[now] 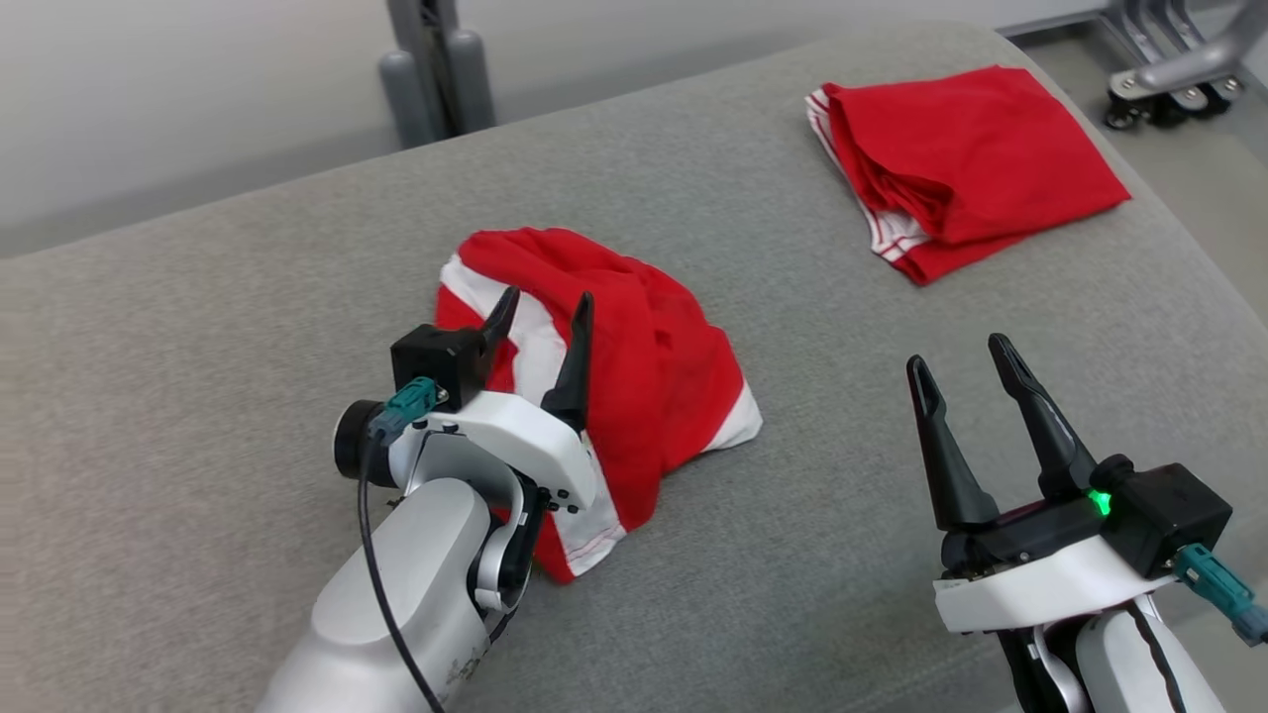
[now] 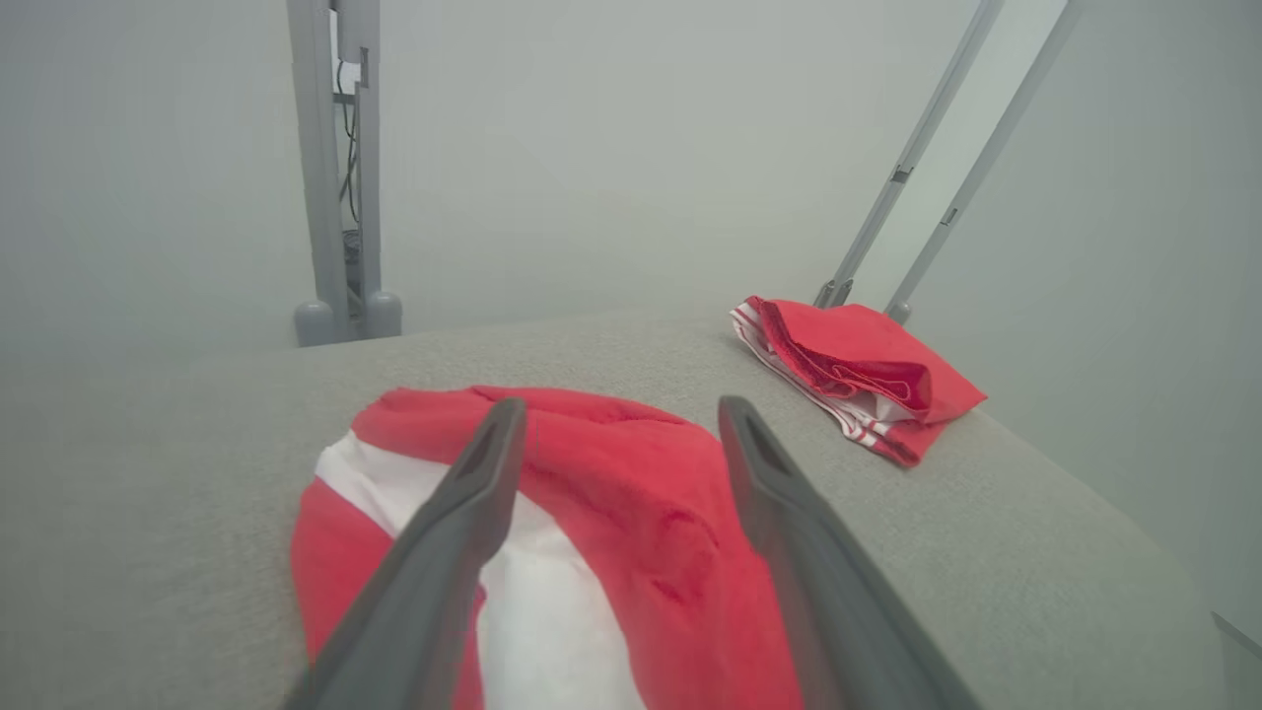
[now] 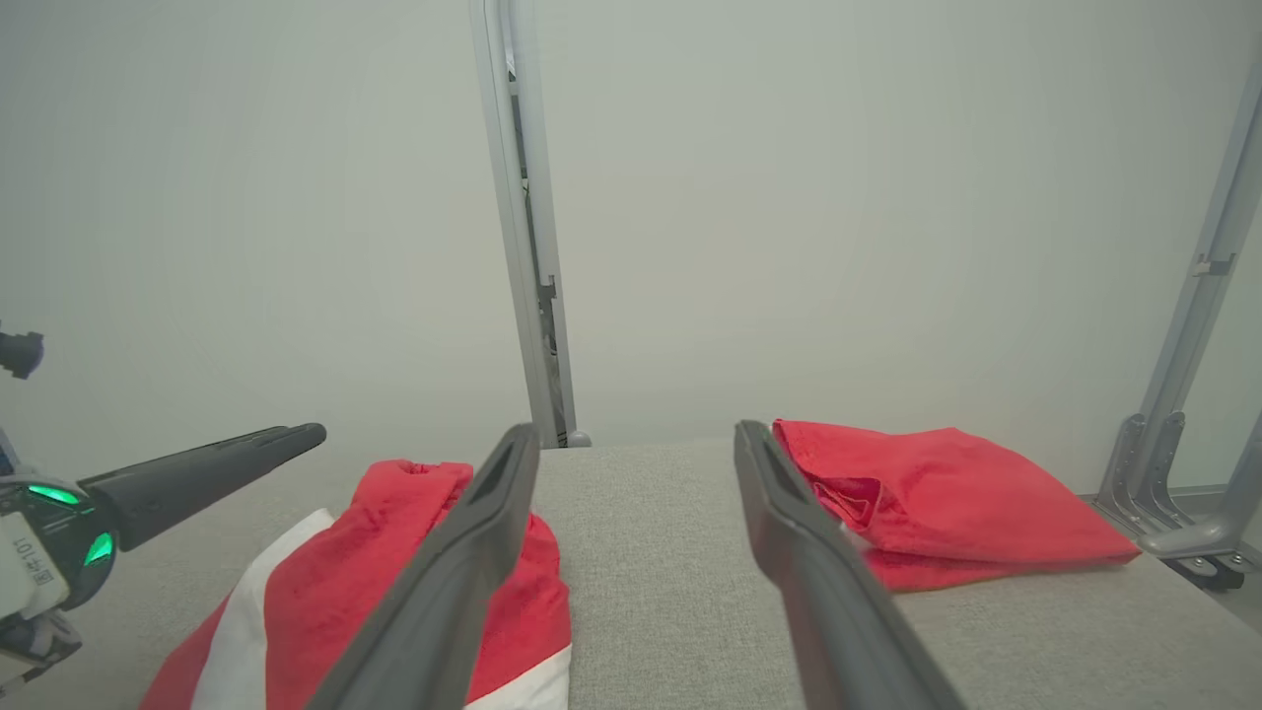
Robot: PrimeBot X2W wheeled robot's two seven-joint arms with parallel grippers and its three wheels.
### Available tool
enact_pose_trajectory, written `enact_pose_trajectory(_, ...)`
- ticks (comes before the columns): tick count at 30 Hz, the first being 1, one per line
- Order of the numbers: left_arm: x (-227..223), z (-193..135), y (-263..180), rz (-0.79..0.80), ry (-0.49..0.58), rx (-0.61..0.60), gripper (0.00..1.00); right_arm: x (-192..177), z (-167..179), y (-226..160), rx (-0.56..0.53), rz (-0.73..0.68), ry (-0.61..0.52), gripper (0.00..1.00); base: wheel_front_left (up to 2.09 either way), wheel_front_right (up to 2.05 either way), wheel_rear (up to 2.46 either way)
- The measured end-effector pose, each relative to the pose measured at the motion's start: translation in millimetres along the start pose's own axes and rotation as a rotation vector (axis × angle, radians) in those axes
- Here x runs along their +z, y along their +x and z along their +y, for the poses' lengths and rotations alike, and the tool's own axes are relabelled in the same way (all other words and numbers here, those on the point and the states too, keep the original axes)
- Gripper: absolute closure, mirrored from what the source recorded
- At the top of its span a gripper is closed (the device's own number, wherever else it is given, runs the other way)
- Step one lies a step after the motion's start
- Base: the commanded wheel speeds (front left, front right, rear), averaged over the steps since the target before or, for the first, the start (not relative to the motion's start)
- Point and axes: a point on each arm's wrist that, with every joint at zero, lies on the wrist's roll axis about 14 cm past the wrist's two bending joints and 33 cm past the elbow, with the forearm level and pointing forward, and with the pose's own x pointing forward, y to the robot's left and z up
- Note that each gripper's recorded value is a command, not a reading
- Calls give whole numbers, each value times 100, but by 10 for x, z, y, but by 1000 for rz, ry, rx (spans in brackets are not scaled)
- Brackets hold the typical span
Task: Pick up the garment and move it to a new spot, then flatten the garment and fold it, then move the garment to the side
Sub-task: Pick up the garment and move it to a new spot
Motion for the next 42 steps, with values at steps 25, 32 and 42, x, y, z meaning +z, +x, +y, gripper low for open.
enact_pose_trajectory(25,816,1147,-2040,-402,56,556,0,-17,991,-68,281,-4,123,0,0,0,0)
enact_pose_trajectory(32,779,1196,-2401,-424,107,624,0,-2,1085,-136,303,-6,136,0,0,0,0)
enact_pose_trajectory(42,657,1197,-2618,-395,194,656,0,-115,1100,-268,299,32,148,0,0,0,0)
